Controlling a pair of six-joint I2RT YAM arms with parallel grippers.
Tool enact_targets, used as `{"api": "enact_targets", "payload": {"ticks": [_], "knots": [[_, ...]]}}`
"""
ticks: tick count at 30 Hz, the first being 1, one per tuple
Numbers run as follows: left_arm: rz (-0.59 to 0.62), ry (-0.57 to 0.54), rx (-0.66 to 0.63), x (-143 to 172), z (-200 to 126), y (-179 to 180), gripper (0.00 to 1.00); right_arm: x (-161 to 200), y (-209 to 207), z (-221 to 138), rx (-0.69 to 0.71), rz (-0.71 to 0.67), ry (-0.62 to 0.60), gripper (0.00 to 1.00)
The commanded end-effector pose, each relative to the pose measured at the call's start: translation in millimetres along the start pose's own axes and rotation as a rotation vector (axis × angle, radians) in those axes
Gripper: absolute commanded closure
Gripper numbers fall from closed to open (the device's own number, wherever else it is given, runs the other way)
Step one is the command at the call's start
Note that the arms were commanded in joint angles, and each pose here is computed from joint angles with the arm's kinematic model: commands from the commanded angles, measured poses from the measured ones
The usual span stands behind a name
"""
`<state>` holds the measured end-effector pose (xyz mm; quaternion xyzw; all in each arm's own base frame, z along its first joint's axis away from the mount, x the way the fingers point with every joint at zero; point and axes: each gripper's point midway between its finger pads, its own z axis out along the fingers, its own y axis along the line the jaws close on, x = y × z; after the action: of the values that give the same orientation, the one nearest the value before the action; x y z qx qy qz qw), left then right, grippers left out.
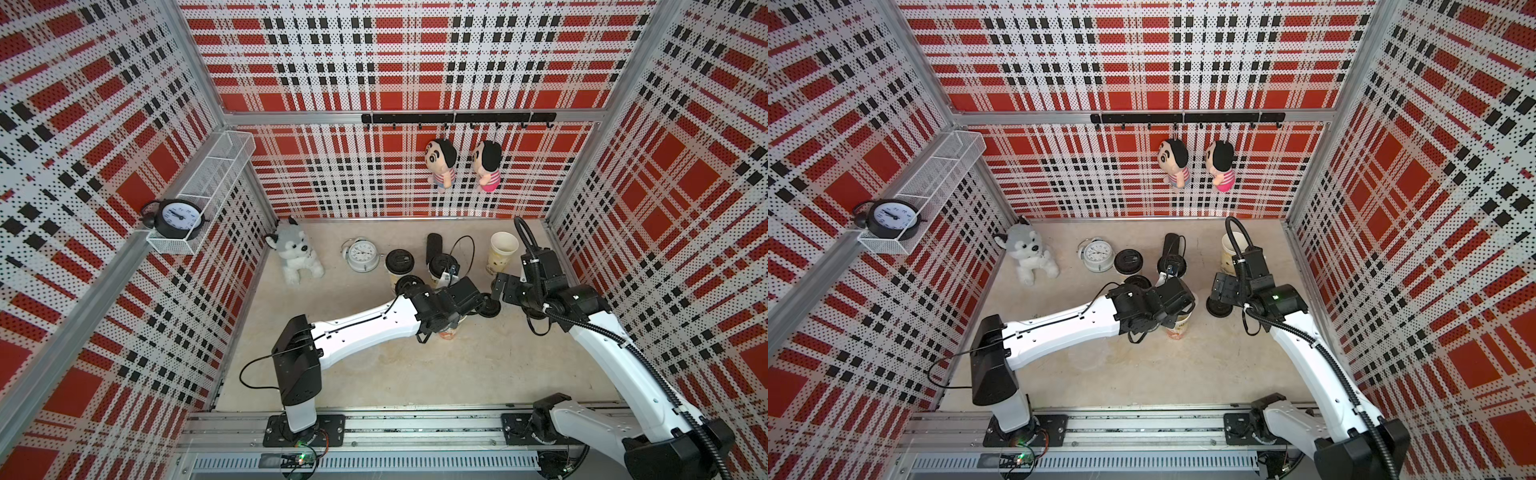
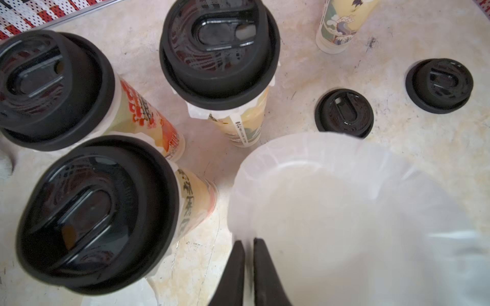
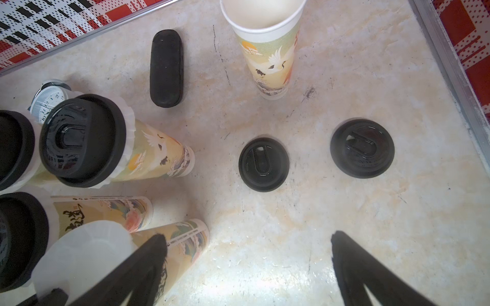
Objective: Put the leak-proof paper on the milk tea cups
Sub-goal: Place the leak-proof paper at the cup.
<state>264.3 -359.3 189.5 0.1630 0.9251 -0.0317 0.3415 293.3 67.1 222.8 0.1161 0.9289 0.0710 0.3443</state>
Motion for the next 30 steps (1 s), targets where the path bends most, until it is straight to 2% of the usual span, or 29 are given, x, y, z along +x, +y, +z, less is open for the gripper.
{"api": "enact_targets", "payload": {"ticks": [1,5,14,22,30], "knots": [[0.007,-0.006,-0.019,-2.2,-0.8,-0.8,0.81,-4.3,-1.8,-4.7,-0.008,0.014,-0.027,0.00],[0.007,-0.012,-0.021,-4.5,-3.5,-1.0,0.75,-5.0,-1.7,-5.9,-0.010,0.015,-0.031,0.00],[0.004,-0.023,-0.040,-10.3,-9.4,3.2,0.73,-1.1,2.0,-4.4,-0.034,0.018,-0.017,0.00],[-0.017,-0.059,-0.039,-24.4,-25.3,7.1,0.65,18.9,13.9,7.7,-0.111,0.014,0.057,0.01],[-0.072,-0.148,-0.041,-52.7,-57.4,21.7,0.59,29.1,-2.7,19.1,-0.025,0.029,0.081,0.01]]}}
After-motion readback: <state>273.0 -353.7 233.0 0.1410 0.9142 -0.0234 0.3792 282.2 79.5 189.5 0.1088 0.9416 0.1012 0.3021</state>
